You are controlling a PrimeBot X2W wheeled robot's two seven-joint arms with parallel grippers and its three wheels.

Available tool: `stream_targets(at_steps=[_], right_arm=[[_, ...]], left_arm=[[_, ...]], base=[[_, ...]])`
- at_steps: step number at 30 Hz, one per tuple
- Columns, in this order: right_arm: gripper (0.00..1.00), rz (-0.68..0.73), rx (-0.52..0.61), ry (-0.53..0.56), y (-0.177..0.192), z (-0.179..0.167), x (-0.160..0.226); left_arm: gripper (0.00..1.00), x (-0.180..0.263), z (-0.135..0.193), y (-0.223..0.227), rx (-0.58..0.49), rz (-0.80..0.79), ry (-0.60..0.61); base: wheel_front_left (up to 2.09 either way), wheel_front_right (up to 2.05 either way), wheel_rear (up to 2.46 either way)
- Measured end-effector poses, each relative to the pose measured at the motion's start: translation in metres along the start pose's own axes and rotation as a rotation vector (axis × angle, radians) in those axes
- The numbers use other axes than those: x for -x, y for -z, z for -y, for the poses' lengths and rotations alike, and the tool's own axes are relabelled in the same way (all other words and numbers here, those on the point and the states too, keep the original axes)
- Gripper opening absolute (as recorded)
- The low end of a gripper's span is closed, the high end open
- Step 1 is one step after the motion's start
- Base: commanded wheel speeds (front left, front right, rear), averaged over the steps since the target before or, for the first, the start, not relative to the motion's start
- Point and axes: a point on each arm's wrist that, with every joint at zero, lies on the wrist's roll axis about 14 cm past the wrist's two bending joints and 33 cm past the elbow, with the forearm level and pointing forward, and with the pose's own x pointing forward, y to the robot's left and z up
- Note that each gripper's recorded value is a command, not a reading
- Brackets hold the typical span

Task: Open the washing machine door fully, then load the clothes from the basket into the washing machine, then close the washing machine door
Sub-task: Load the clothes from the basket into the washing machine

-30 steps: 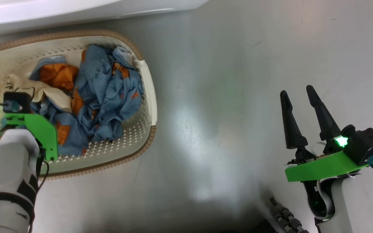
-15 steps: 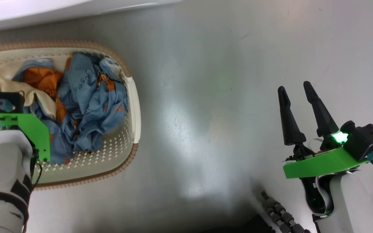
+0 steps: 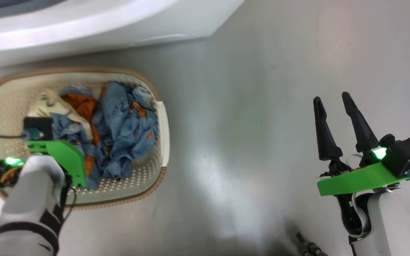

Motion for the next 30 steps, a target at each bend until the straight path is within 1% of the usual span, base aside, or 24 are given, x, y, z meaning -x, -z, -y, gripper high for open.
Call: stream_targets(at_steps=[7,8,13,15,18,19,30], right_arm=[[1.0,0.046,0.009,-0.03,-0.021,-0.013,0.006],[1.0,0.046,0.009,-0.03,-0.021,-0.013,0.006],[1.0,0.093,0.005,-0.065,-0.042,-0.027,0.013],[1.0,0.106,0.008,-0.077,-0.049,-0.032,0.02],[1.0,0.119,0.015,-0.089,-0.056,-0.037,0.028],[1.0,0.119,0.015,-0.089,-0.056,-0.037,0.028],[1.0,0.189,0.02,-0.149,-0.086,-0.06,0.051]], left_arm=[[0.0,0.034,0.008,-0.026,0.04,0.136,0.017],[0.0,0.034,0.008,-0.026,0.04,0.136,0.017],[0.0,0.067,0.009,-0.043,0.094,0.234,0.02],[0.0,0.085,0.008,-0.057,0.118,0.307,0.016],[0.0,0.105,0.004,-0.07,0.14,0.378,0.004],[0.0,0.105,0.004,-0.07,0.14,0.378,0.004],[0.0,0.181,-0.013,-0.1,0.19,0.612,-0.059]], base=[[0.0,0.0,0.0],[0.0,0.0,0.0],[0.0,0.0,0.0],[0.0,0.0,0.0],[0.0,0.0,0.0],[0.0,0.0,0.0],[0.0,0.0,0.0]])
